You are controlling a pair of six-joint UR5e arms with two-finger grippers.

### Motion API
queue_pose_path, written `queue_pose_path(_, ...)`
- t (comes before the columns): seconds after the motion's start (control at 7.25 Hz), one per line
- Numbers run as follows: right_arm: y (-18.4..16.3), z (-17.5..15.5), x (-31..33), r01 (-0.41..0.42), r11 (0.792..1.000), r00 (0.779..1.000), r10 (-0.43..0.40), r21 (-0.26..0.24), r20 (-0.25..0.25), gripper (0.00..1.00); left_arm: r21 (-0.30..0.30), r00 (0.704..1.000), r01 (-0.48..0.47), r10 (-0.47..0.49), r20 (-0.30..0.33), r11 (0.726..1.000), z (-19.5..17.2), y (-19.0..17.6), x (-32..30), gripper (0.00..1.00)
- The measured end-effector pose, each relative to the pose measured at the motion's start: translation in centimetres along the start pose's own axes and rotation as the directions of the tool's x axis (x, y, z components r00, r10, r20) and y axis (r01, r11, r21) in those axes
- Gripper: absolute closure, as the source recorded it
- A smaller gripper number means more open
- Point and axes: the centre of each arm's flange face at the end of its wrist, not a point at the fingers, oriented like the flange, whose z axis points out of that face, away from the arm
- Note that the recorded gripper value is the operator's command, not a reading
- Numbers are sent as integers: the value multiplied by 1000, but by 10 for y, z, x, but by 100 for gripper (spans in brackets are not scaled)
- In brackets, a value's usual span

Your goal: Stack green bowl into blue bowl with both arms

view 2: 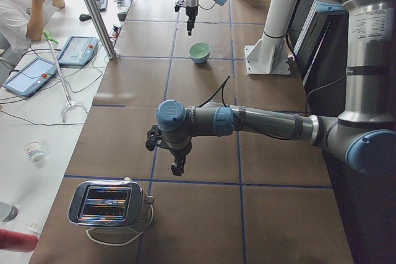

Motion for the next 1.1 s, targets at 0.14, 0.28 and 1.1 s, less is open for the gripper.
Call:
queue_pose_path(0.14,-42,-21,56,72,997,997,-72,-22,-36,0,-2,1000,26,-26,4,1000,0,0,0,0)
queue_pose_path(0.28,-80,-41,133,155,987,986,-157,-41,-56,0,-4,999,35,-35,6,999,2,1,-1,0)
queue_pose_path(1.1,-55,-105,586,350,927,924,-365,-134,-116,0,14,998,9,-10,67,1000,5,10,-10,0)
